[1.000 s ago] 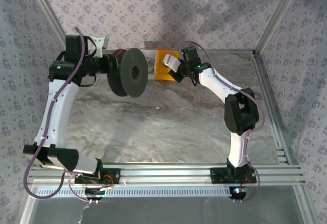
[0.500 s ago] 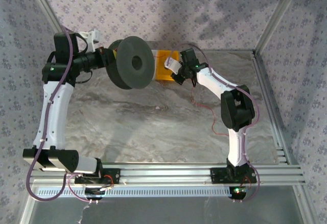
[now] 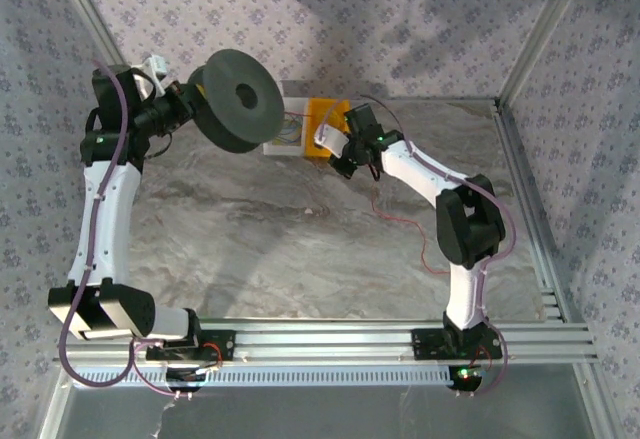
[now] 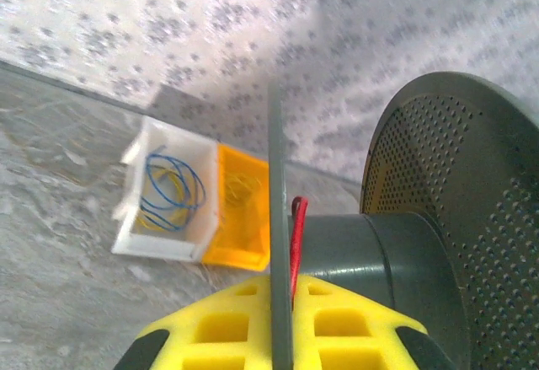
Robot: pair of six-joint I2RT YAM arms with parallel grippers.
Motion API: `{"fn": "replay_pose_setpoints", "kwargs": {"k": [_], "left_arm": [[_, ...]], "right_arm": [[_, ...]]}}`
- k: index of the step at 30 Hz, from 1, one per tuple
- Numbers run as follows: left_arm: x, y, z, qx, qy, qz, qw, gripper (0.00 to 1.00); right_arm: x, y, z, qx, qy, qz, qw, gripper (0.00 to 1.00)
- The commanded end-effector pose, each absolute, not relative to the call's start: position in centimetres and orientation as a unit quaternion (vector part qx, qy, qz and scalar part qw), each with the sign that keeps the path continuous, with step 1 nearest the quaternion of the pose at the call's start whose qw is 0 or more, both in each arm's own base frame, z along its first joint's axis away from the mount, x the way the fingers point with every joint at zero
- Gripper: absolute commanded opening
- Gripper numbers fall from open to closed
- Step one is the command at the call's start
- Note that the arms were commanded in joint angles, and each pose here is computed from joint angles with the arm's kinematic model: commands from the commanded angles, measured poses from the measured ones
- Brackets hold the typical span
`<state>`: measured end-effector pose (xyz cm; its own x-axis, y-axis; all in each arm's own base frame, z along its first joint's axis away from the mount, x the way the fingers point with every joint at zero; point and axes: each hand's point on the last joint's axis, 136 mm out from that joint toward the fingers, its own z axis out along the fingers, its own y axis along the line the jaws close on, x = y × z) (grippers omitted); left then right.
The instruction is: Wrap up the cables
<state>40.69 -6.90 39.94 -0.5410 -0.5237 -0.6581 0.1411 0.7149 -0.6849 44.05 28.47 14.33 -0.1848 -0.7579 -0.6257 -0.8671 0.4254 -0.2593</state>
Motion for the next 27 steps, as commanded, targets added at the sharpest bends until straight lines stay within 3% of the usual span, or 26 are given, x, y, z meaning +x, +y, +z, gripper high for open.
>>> {"fn": "replay_pose_setpoints", "kwargs": {"k": [1, 14, 27], "left_arm": [[41.7, -4.1, 46.1, -0.158, 0.73, -0.341, 0.572, 0.0], [46.7, -5.5, 37.0, -0.152, 0.816, -0.196, 0.522, 0.0], [45.1, -9.1, 30.1, -0.046, 0.89, -0.07, 0.448, 0.0]], "right_arm": [[40.7, 28.3, 14.4, -0.55, 0.772, 0.052, 0.314, 0.0], [31.1, 35.5, 23.8, -0.662, 0.653, 0.053, 0.364, 0.0], [30.7, 37.1, 31.4, -0.679, 0.59, 0.047, 0.435, 0.0]]}}
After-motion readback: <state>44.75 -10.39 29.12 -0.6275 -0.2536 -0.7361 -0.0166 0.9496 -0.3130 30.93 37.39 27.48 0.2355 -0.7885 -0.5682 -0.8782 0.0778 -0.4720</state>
